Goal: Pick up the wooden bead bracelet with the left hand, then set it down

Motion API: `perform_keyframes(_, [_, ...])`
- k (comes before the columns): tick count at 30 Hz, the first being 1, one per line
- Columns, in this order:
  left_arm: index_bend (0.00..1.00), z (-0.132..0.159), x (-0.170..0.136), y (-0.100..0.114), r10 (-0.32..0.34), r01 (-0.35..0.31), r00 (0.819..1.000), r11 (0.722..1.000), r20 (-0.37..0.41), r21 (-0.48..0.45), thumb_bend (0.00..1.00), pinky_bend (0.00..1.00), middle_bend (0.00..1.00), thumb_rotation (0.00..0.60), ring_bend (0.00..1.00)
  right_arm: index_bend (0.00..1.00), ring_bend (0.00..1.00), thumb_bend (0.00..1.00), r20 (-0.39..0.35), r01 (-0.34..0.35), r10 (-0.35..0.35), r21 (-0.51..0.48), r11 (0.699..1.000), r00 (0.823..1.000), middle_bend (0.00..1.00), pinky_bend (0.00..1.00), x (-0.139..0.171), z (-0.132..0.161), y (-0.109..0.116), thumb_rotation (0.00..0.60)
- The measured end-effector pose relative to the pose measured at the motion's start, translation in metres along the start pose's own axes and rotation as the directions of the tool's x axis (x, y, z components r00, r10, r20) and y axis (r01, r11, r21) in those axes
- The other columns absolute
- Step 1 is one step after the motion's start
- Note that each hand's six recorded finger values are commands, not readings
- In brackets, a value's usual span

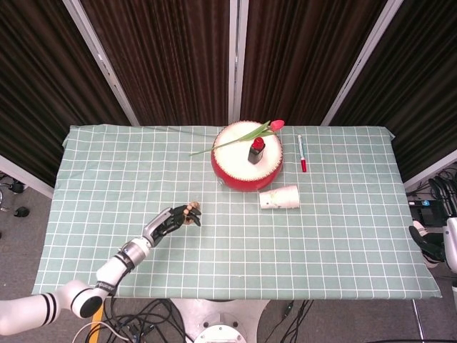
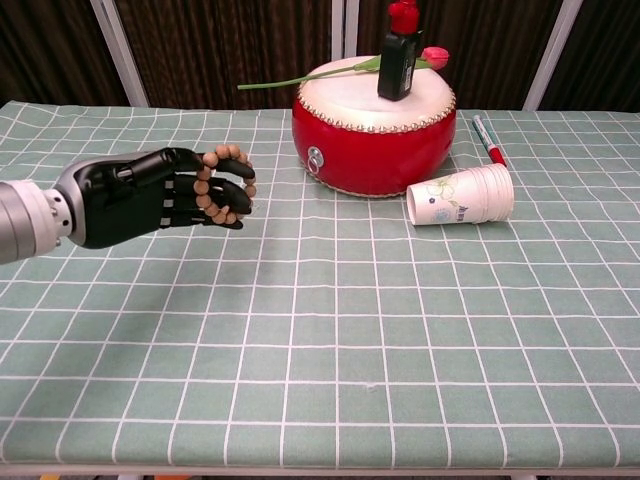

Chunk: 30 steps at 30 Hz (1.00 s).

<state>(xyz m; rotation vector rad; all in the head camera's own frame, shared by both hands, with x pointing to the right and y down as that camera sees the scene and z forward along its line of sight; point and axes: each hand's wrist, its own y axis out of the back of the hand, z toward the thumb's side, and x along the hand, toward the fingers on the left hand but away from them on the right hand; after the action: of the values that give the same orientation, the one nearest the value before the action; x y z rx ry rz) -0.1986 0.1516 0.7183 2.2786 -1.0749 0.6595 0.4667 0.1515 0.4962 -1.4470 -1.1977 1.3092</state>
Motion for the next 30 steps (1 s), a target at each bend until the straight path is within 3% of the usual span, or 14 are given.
perform_keyframes(9, [0.35, 0.007, -0.001, 0.009, 0.022, -0.026, 0.998, 0.997, 0.052, 0.070, 0.54, 0.20, 0.38, 0.236, 0.19, 0.02, 0.00, 0.15, -0.001, -0.006, 0.006, -0.006, 1.000, 1.000, 0.05, 0.00, 0.001, 0.000, -0.003, 0.600])
perform_keyframes(13, [0.37, 0.006, 0.000, 0.016, 0.038, -0.053, 0.997, 0.978, 0.073, 0.203, 0.52, 0.20, 0.39, 0.239, 0.19, 0.02, 0.00, 0.15, 0.001, -0.009, 0.009, -0.008, 1.000, 1.000, 0.05, 0.00, 0.002, -0.001, -0.005, 0.600])
perform_keyframes(15, [0.37, 0.005, 0.000, 0.020, 0.045, -0.070, 0.995, 0.947, 0.084, 0.313, 0.50, 0.20, 0.39, 0.240, 0.19, 0.02, 0.00, 0.15, 0.002, -0.010, 0.010, -0.011, 1.000, 1.000, 0.05, 0.00, 0.002, -0.002, -0.006, 0.600])
perform_keyframes(16, [0.37, 0.004, 0.000, 0.022, 0.047, -0.077, 0.995, 0.927, 0.089, 0.367, 0.48, 0.20, 0.39, 0.241, 0.19, 0.02, 0.00, 0.15, 0.002, -0.012, 0.012, -0.012, 1.000, 1.000, 0.05, 0.00, 0.002, -0.002, -0.007, 0.600])
perform_keyframes(19, [0.33, 0.003, -0.001, 0.026, 0.052, -0.099, 0.994, 0.825, 0.101, 0.557, 0.38, 0.19, 0.36, 0.241, 0.17, 0.02, 0.00, 0.15, 0.002, -0.019, 0.019, -0.016, 1.000, 1.000, 0.05, 0.00, 0.002, -0.002, -0.009, 0.600])
perform_keyframes(22, [0.21, 0.003, -0.002, 0.028, 0.053, -0.116, 0.993, 0.681, 0.109, 0.723, 0.16, 0.12, 0.20, 0.202, 0.03, 0.02, 0.00, 0.15, 0.003, -0.027, 0.028, -0.023, 0.999, 1.000, 0.05, 0.00, 0.002, -0.002, -0.012, 0.600])
perform_keyframes(23, [0.17, 0.003, -0.003, 0.028, 0.052, -0.119, 0.992, 0.618, 0.111, 0.777, 0.10, 0.10, 0.14, 0.166, 0.00, 0.02, 0.00, 0.15, 0.004, -0.030, 0.030, -0.025, 0.999, 1.000, 0.05, 0.00, 0.002, -0.003, -0.013, 0.600])
perform_keyframes(26, [0.16, 0.006, -0.007, 0.027, 0.050, -0.131, 0.991, 0.483, 0.122, 0.865, 0.03, 0.06, 0.11, 0.126, 0.00, 0.02, 0.00, 0.15, 0.005, -0.031, 0.031, -0.030, 0.999, 0.999, 0.05, 0.00, 0.003, -0.004, -0.014, 0.600])
perform_keyframes(29, [0.16, 0.010, -0.011, 0.026, 0.051, -0.143, 0.990, 0.427, 0.134, 0.893, 0.01, 0.02, 0.11, 0.152, 0.00, 0.02, 0.00, 0.15, 0.007, -0.030, 0.030, -0.034, 0.999, 1.000, 0.05, 0.00, 0.005, -0.006, -0.014, 0.600])
perform_keyframes(30, [0.16, 0.012, -0.013, 0.026, 0.053, -0.148, 0.989, 0.428, 0.139, 0.892, 0.01, 0.03, 0.12, 0.230, 0.00, 0.02, 0.00, 0.15, 0.008, -0.029, 0.030, -0.035, 0.999, 1.000, 0.05, 0.00, 0.005, -0.006, -0.014, 0.600])
